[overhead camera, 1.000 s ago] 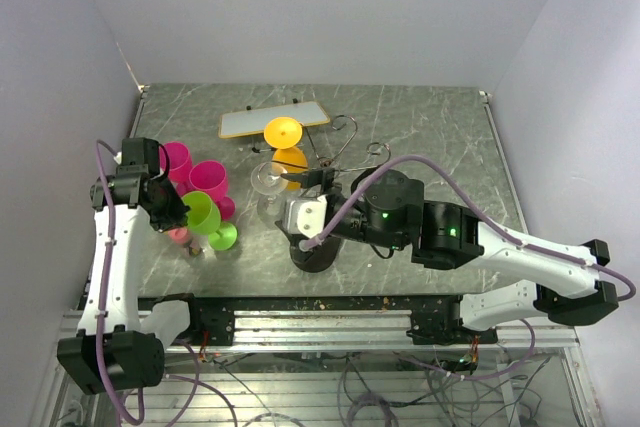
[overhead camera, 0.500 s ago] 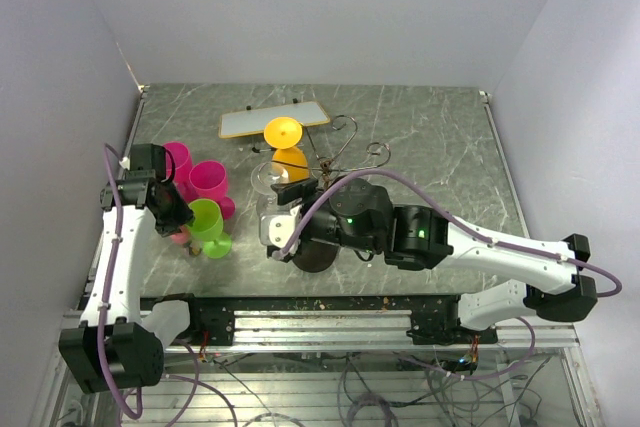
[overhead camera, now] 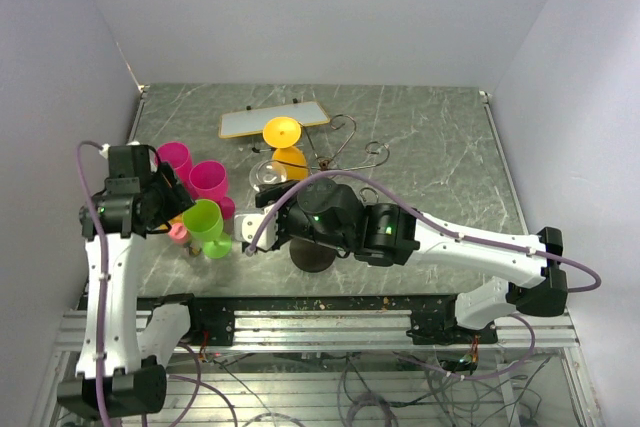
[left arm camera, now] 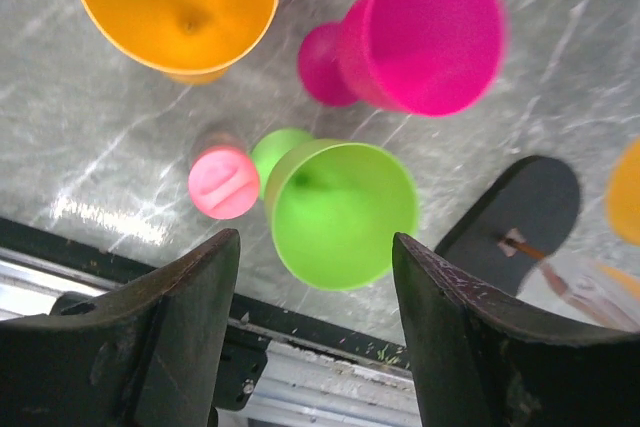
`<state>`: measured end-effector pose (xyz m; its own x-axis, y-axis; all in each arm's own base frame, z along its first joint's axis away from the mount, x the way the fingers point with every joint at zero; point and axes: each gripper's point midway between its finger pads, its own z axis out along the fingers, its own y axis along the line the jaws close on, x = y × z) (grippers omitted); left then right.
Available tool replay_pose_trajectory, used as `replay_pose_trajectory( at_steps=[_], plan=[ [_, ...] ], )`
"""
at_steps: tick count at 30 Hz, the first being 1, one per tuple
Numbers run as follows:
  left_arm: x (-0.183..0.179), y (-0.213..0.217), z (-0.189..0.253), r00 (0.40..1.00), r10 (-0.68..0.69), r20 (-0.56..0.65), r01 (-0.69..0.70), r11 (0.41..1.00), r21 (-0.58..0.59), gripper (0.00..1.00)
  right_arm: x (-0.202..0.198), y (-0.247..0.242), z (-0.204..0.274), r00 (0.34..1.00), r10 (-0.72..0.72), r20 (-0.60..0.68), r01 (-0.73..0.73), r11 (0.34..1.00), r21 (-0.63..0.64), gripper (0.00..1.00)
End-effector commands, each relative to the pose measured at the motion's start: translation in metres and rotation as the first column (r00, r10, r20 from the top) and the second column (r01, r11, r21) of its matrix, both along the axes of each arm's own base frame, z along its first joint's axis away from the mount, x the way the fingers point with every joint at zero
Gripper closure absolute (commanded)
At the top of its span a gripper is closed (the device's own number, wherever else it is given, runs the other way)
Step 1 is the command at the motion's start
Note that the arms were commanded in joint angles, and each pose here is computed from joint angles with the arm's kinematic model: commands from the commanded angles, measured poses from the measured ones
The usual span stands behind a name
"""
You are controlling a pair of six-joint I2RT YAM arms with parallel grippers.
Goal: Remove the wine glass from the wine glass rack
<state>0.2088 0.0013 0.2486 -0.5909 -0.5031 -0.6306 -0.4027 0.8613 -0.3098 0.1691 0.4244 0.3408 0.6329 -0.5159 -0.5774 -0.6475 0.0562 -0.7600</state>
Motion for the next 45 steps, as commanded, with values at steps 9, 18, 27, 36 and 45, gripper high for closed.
replay_pose_trajectory(
  at_steps=[9,18,27,36,45],
  plan=[
    [-0.007,-0.011,0.08,0.97,-0.054,0.237,0.056,0.998,-0.002,0.25,0.017,-0.006,0.01,0.997,-0.079,0.01,0.079,0.997,-0.006,0.64],
    [-0.011,-0.009,0.09,0.964,-0.048,0.261,0.047,0.999,0.011,0.26,0.002,-0.015,0.007,0.998,-0.029,-0.061,0.028,0.999,-0.026,0.87],
    [-0.007,-0.01,0.097,0.959,-0.047,0.281,0.046,0.999,0.007,0.27,0.007,-0.026,0.023,0.998,-0.061,-0.015,0.062,0.997,0.04,1.0],
    [-0.006,-0.013,0.108,0.949,-0.057,0.309,0.061,0.998,-0.004,0.26,0.012,-0.025,0.042,0.994,-0.046,0.099,0.037,0.995,0.089,1.0],
    [-0.007,-0.014,0.107,0.951,-0.064,0.303,0.067,0.998,0.002,0.26,0.008,-0.008,0.058,0.986,0.015,0.163,-0.035,0.992,0.118,1.0]
  ],
)
